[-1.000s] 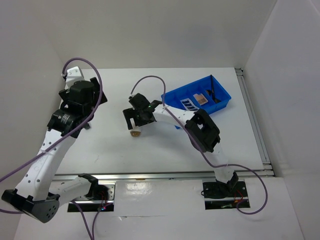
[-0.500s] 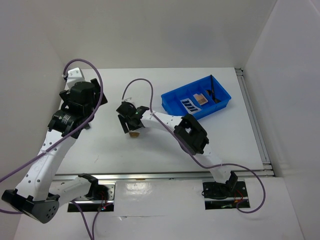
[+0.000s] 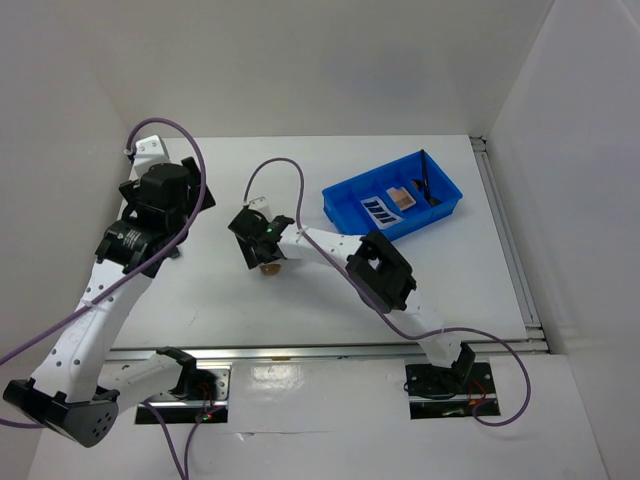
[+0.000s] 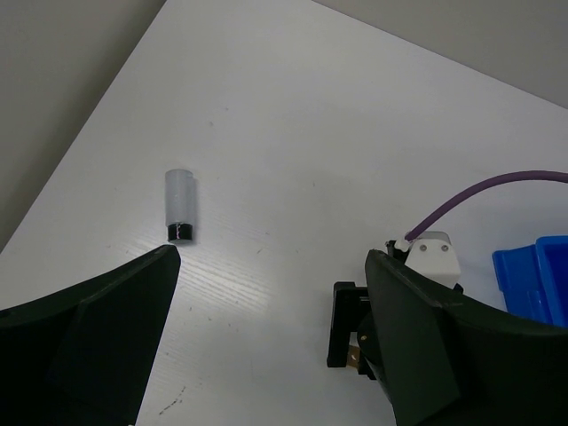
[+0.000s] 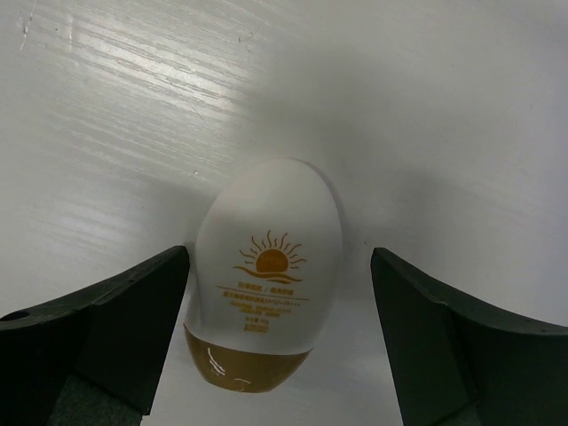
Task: Organize the makeup
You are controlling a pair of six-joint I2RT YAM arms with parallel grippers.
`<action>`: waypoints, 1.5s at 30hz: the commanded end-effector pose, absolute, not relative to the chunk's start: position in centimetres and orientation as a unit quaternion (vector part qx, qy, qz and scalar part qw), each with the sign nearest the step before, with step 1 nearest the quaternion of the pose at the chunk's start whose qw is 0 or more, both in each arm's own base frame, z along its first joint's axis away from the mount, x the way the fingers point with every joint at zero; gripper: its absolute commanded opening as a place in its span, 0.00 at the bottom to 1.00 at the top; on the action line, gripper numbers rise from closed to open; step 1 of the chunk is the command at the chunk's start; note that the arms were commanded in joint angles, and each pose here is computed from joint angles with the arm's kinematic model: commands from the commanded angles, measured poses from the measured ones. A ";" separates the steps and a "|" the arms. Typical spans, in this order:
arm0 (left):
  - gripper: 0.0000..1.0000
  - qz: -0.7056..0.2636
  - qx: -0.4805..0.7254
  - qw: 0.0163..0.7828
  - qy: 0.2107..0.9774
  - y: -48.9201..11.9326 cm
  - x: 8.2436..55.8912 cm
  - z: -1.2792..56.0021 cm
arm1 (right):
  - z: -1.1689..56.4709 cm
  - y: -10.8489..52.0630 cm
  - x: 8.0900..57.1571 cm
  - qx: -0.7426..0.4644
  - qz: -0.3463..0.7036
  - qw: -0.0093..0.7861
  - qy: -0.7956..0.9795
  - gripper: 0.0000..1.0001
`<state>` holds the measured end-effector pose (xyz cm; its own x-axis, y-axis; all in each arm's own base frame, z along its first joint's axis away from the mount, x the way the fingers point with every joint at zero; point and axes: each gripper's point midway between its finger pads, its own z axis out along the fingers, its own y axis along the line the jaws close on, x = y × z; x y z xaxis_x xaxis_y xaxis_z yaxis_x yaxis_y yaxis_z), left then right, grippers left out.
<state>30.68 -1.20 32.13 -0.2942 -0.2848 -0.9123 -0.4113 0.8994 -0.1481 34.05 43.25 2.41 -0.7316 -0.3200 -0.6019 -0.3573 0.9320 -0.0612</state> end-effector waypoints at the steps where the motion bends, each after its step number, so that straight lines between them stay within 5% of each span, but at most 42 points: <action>1: 1.00 0.049 -0.216 0.575 0.788 -1.0 30.5 33.6 | 1.1 42.3 32.3 -0.189 0.011 0.278 0.942 0.91; 11: 1.00 0.046 -0.211 0.577 0.788 -1.1 30.5 34.0 | 1.1 43.5 32.0 -0.185 0.080 0.257 0.945 0.77; 19: 1.00 0.041 -0.208 0.576 0.789 -1.4 30.8 33.9 | 2.0 42.0 33.5 -0.192 0.031 0.290 0.937 0.38; 22: 1.00 0.038 -0.206 0.575 0.791 -1.6 30.8 33.8 | 4.4 42.1 34.5 -0.194 0.027 0.320 0.927 0.32; 34: 1.00 0.046 -0.206 0.569 0.795 -1.5 31.0 33.2 | 19.3 35.4 41.6 -0.113 0.045 0.464 0.877 0.27; 45: 1.00 0.044 -0.208 0.559 0.802 -1.8 31.3 32.4 | 20.1 21.5 47.0 0.004 0.010 0.467 0.884 0.27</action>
<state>30.81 -1.63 32.05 -0.3101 -0.2709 -0.9113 -0.3829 0.9130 -0.1411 46.56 22.16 19.61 -0.5849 -0.0046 -0.8111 -0.0037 1.0000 -0.0030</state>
